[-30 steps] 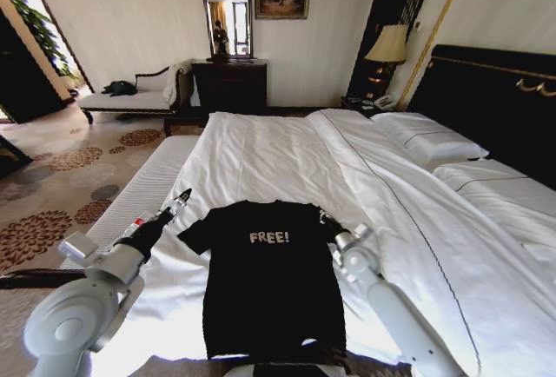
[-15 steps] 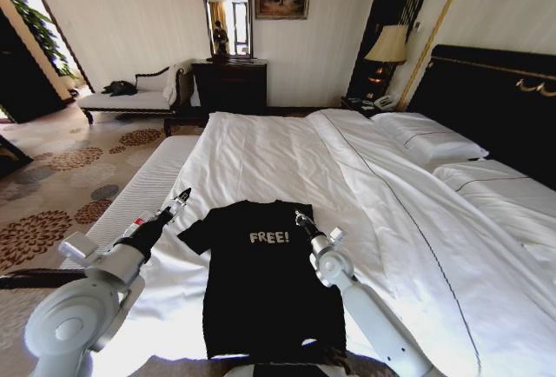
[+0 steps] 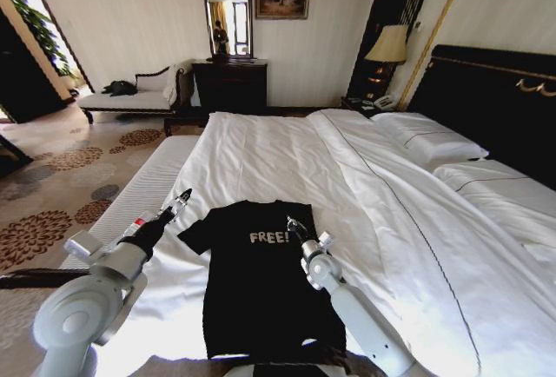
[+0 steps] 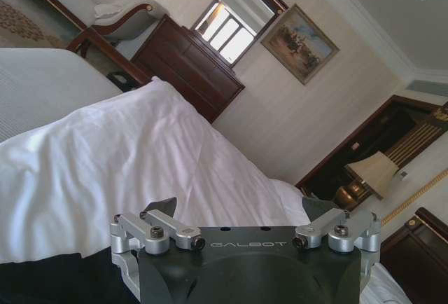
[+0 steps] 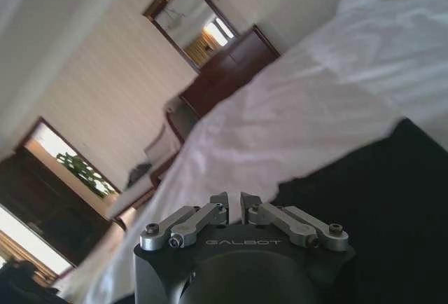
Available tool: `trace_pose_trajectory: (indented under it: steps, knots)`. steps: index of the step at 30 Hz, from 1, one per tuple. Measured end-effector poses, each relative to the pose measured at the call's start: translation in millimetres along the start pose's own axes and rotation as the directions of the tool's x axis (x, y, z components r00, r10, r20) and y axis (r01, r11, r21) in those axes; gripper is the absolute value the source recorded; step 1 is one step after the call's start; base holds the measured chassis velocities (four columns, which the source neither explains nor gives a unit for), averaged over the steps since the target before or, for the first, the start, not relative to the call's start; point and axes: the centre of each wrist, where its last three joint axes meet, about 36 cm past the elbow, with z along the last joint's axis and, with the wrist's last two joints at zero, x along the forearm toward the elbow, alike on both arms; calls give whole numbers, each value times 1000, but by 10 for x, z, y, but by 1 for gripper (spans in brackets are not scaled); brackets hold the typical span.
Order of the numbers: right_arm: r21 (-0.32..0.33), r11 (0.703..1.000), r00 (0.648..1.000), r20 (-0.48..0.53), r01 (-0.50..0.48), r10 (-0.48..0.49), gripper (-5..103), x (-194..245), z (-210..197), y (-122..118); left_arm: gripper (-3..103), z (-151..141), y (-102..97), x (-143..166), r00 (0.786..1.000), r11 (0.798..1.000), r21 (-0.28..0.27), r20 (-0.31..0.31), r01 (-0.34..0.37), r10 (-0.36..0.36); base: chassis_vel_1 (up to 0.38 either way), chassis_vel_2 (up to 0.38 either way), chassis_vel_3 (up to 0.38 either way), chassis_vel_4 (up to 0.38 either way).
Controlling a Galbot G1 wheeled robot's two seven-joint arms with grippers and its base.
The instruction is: Fold the clothes on the bed.
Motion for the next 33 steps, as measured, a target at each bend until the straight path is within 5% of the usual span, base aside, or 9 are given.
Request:
trace_pose_trajectory:
  steps: [8,12,14,16,23,33]
  knots:
    - [-42,992,977,184,122,-112,37,138,-399,130,100,57,126,-131,999,999,9,-9,43,-42,0,0,0,0]
    - [-45,994,967,241,98,-84,47,200,-561,47,100,124,261,-270,996,996,20,-19,84,-83,0,0,0,0]
    - [-52,997,958,286,56,-39,63,268,-651,-27,100,249,516,-511,987,987,31,-46,157,-156,0,0,0,0]
    - [-50,998,952,306,26,-9,69,305,-675,-48,100,355,689,-676,977,978,32,-61,205,-203,0,0,0,0]
    - [-65,996,944,322,-57,75,95,417,-610,-57,100,602,1011,-1173,960,964,86,-147,253,-239,0,0,0,0]
    - [-95,988,938,315,-123,147,100,495,-574,-89,100,668,1153,-1194,949,957,111,-203,267,-241,0,0,0,0]
